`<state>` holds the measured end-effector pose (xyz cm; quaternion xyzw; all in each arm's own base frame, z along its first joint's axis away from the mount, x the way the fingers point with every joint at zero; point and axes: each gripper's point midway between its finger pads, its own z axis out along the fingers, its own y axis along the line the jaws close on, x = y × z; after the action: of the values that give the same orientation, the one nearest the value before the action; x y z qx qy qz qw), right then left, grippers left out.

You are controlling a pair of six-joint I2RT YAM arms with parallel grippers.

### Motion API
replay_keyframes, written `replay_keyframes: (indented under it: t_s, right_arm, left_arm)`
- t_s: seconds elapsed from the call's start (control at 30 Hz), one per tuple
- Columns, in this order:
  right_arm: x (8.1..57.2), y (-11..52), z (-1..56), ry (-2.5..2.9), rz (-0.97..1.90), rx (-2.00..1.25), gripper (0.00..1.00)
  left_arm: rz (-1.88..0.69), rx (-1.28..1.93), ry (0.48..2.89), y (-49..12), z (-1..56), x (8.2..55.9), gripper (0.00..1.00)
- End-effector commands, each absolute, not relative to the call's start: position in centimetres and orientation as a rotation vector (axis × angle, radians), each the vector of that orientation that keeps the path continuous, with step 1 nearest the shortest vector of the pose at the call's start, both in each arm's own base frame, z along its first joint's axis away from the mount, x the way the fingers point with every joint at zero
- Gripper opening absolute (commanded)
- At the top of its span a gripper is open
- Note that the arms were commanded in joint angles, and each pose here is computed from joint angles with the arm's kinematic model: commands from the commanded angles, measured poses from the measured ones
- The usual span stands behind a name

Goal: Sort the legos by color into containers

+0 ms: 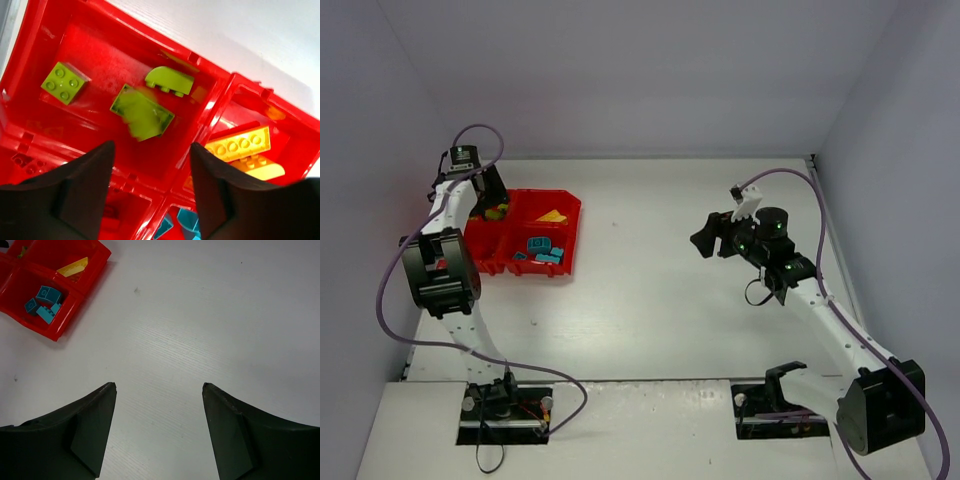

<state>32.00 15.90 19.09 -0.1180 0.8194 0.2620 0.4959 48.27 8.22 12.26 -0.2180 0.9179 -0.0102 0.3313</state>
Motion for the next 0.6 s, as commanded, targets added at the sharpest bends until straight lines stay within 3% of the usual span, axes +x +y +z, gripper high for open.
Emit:
replay_keyframes:
  t_s: [0.0,0.2,0.3,0.57]
  right_arm:
    - [32.8,16.0,21.8,1.876,0.628,-0.283,0.66]
    - [32.9,15.8,22.1,1.867,0.615,-0.276,0.67]
    - [32.9,15.3,22.5,1.862,0.594,-0.253,0.67]
    - [31.8,13.4,25.0,1.817,0.528,-0.153,0.73]
  left_arm:
    - [0.009,-0.605,2.286,9.6,16.6,49.6,0.58]
    - [0.001,-0.622,2.248,9.4,18.9,48.0,0.62]
    - [-0.071,-0.583,2.145,7.6,23.6,46.1,0.63]
    - [-0.148,-0.409,1.920,2.4,33.1,33.5,0.66]
